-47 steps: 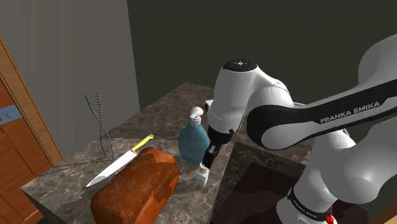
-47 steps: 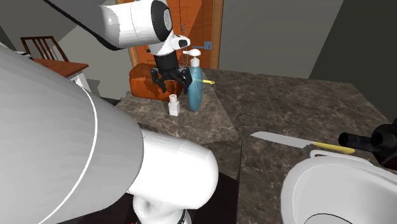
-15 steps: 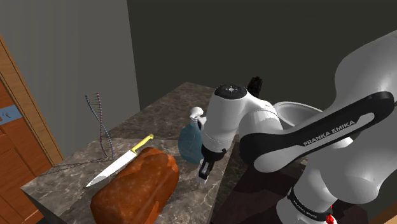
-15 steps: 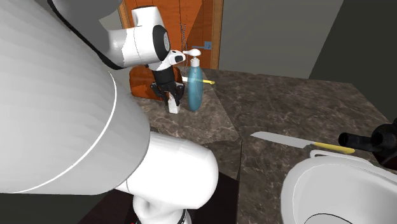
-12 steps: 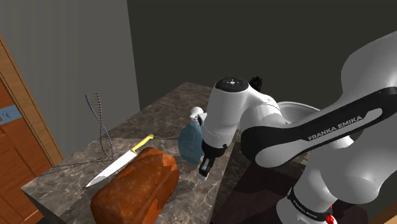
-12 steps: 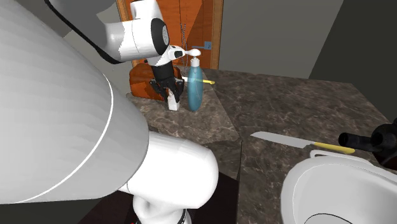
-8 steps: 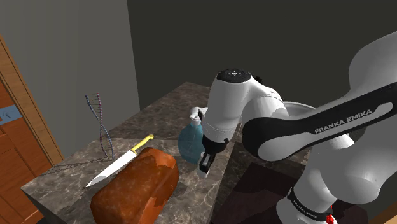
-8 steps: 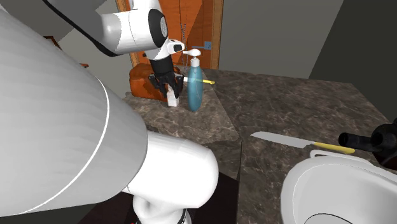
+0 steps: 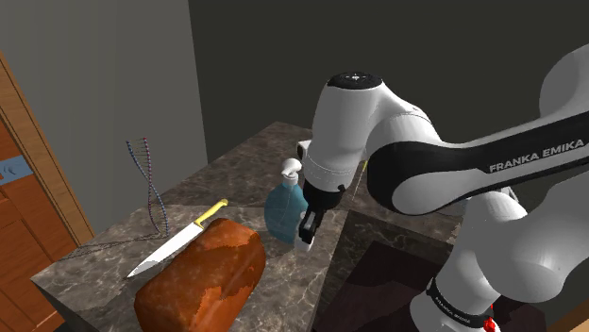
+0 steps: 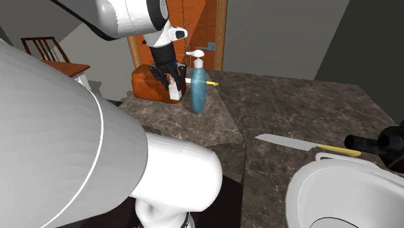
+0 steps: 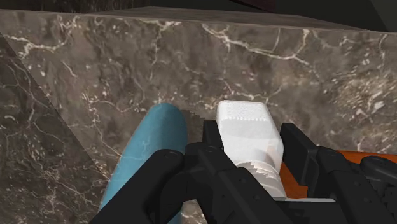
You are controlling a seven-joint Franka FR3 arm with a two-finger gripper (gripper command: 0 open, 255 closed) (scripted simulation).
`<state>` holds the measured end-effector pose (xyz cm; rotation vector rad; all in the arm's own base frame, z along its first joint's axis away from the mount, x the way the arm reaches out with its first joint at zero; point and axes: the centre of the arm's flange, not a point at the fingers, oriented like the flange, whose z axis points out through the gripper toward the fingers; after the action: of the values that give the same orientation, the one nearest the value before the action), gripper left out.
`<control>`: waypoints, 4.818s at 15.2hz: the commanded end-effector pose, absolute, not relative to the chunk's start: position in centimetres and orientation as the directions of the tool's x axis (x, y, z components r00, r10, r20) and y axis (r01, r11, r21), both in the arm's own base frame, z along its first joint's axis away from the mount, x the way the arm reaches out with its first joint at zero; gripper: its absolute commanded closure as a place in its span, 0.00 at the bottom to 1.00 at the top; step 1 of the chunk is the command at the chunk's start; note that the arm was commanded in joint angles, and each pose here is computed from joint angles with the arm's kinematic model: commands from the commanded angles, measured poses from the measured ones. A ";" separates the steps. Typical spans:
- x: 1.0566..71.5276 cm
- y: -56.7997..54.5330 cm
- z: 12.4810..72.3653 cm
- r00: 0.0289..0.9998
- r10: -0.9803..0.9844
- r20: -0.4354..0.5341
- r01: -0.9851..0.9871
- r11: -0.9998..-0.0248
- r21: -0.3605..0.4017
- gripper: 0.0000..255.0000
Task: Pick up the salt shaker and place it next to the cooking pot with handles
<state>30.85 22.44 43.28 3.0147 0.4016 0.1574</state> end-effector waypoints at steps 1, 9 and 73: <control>30.9 22.5 44.3 0.960 0.265 0.089 0.256 -0.961 0.109 1.00; 30.9 22.5 48.5 0.960 0.265 0.089 0.256 -0.961 0.109 1.00; 27.0 -26.8 46.5 0.960 0.265 0.089 0.256 -0.961 0.109 1.00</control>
<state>27.00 -26.76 47.15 3.0147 0.4013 0.1560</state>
